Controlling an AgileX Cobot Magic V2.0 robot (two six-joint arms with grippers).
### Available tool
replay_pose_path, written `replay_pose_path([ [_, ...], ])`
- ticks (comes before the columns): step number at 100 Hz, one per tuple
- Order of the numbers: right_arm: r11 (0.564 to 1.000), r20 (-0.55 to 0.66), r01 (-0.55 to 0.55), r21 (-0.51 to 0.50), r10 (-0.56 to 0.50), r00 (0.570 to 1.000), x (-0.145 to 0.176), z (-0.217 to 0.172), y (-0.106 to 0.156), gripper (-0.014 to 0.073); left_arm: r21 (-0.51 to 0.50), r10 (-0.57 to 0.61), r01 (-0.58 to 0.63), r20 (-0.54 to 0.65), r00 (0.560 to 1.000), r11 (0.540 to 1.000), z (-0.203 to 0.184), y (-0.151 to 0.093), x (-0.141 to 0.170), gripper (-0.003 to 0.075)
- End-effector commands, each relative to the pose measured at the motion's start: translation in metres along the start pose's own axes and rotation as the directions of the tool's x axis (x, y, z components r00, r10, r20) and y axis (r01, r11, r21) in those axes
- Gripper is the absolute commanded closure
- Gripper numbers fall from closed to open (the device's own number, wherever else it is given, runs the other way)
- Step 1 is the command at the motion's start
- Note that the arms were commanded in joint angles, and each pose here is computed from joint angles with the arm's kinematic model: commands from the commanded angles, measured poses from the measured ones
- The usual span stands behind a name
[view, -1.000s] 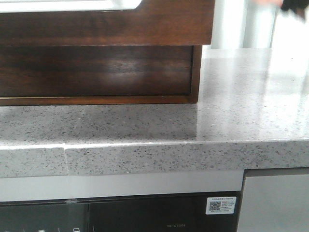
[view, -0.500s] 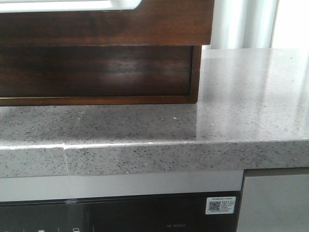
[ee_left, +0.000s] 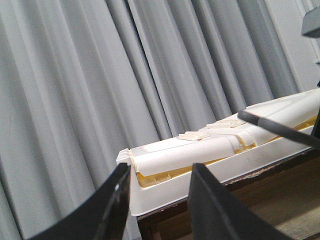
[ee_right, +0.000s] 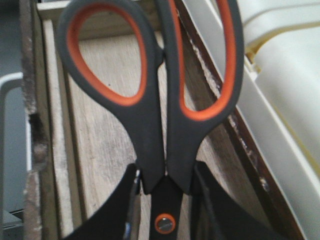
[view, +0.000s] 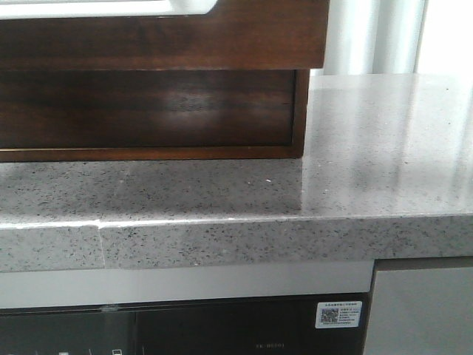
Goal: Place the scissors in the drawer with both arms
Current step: 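Carry the scissors with the right gripper over the open drawer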
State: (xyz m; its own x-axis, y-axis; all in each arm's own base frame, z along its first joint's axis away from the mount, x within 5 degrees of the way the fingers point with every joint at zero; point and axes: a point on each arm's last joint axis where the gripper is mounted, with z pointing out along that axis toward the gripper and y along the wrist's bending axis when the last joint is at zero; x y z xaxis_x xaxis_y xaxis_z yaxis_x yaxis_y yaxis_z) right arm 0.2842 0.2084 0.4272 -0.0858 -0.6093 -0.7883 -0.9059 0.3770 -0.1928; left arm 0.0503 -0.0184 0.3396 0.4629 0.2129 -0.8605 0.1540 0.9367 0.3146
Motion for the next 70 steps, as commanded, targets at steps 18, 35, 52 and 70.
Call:
replay_pose_path([
  [18,1.0,0.052,0.002,0.026,-0.003,0.999,-0.008,0.001,-0.005,0.0719,-0.005,-0.029,0.029,0.06,0.998,1.0,0.002,0.004,-0.014,0.049],
  [35,1.0,0.036,0.0,0.011,0.0,0.999,-0.006,0.005,-0.005,0.0708,-0.004,-0.029,0.029,0.063,0.998,1.0,0.002,0.004,-0.014,0.0489],
  [52,1.0,0.034,0.0,0.007,0.0,0.999,-0.006,0.005,-0.004,0.0492,-0.004,-0.029,0.029,0.063,0.998,1.0,0.002,0.004,-0.014,0.0489],
  [70,1.0,0.035,0.0,0.009,0.0,0.999,-0.006,0.005,-0.005,0.0365,-0.004,-0.029,0.029,0.063,0.998,1.0,0.002,0.004,-0.014,0.0489],
])
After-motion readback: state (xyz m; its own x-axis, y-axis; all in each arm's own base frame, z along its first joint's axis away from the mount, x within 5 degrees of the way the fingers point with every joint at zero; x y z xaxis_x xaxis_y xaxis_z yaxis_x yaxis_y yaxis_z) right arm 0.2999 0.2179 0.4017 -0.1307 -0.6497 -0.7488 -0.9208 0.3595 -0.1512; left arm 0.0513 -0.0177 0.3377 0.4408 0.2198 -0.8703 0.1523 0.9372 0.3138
